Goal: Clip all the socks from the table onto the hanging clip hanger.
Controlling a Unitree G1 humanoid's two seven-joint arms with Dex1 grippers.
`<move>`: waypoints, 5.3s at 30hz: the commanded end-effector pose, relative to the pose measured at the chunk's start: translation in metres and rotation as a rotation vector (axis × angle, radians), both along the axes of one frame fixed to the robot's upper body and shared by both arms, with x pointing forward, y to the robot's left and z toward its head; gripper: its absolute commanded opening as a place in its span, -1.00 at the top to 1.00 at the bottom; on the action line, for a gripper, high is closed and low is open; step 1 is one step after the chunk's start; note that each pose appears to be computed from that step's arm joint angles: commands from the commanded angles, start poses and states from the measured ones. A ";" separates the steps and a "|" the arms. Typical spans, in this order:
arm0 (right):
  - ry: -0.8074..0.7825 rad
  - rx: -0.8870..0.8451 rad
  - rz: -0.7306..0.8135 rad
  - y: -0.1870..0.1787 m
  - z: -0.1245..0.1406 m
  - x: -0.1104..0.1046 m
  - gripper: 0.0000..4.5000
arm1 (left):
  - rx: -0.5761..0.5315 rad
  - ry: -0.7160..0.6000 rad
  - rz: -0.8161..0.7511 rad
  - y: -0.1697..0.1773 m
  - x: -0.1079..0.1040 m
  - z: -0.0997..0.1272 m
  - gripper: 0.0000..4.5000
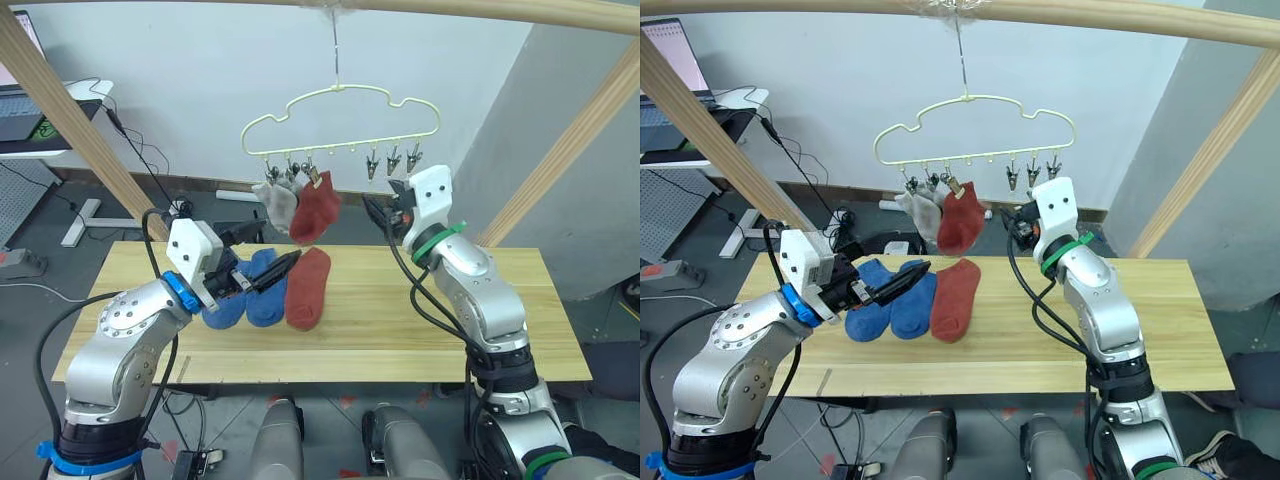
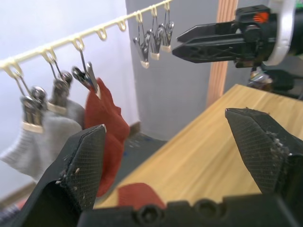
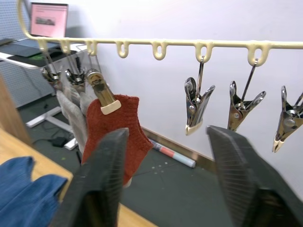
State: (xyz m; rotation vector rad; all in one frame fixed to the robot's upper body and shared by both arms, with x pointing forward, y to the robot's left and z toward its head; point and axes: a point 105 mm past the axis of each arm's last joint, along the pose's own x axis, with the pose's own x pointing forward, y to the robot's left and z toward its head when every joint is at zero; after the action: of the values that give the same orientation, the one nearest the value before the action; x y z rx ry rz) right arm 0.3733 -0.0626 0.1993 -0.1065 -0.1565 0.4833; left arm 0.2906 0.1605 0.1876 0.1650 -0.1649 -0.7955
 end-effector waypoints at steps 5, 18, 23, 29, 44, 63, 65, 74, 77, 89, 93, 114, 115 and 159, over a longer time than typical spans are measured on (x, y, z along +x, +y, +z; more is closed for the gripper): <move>-0.084 0.021 -0.060 0.007 0.020 0.021 -0.28 | -0.018 -0.146 0.011 -0.005 -0.001 0.024 -1.00; -0.083 0.075 -0.104 0.010 0.027 0.045 -0.28 | -0.042 -0.138 -0.002 -0.013 -0.007 0.030 -1.00; -0.097 0.101 -0.057 0.022 0.033 0.043 -0.28 | -0.041 -0.143 0.007 -0.013 -0.005 0.030 -1.00; -0.086 0.124 -0.021 0.032 0.033 0.040 -0.28 | -0.045 -0.144 0.009 -0.016 -0.004 0.030 -1.00; -0.057 0.179 -0.039 0.026 0.035 0.048 -0.28 | -0.051 -0.150 0.038 -0.012 -0.001 0.030 -1.00; -0.054 0.201 -0.040 0.025 0.037 0.048 0.62 | -0.049 -0.142 0.031 -0.013 -0.001 0.027 -1.00; -0.056 0.203 -0.032 0.026 0.038 0.048 0.85 | -0.049 -0.142 0.030 -0.013 -0.001 0.027 -1.00; -0.050 0.188 -0.015 0.027 0.037 0.047 1.00 | -0.034 -0.103 0.022 -0.014 -0.002 0.018 -1.00; -0.033 0.158 0.009 0.024 0.035 0.047 1.00 | 0.057 0.000 0.037 -0.011 -0.001 -0.009 -1.00; 0.016 0.080 0.090 0.011 0.035 0.036 1.00 | 0.286 0.312 0.203 -0.024 0.059 -0.127 -1.00; 0.020 0.079 0.099 0.010 0.039 0.032 1.00 | 0.324 0.311 0.226 -0.036 0.090 -0.138 -1.00; 0.049 0.089 0.065 0.000 0.038 0.024 1.00 | 0.453 0.488 0.099 -0.046 0.089 -0.180 0.40; 0.049 0.090 0.067 0.001 0.039 0.025 1.00 | 0.438 0.483 0.096 -0.047 0.089 -0.179 0.50; 0.565 0.521 0.097 -0.001 0.045 0.015 1.00 | 0.005 -0.252 0.110 -0.097 0.074 -0.024 0.98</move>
State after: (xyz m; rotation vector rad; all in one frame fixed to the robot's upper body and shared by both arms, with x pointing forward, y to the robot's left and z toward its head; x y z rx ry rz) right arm 0.3898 -0.0597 0.2419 0.5392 0.2799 0.5541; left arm 0.3651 0.0668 0.1525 0.2678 -0.3396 -0.6667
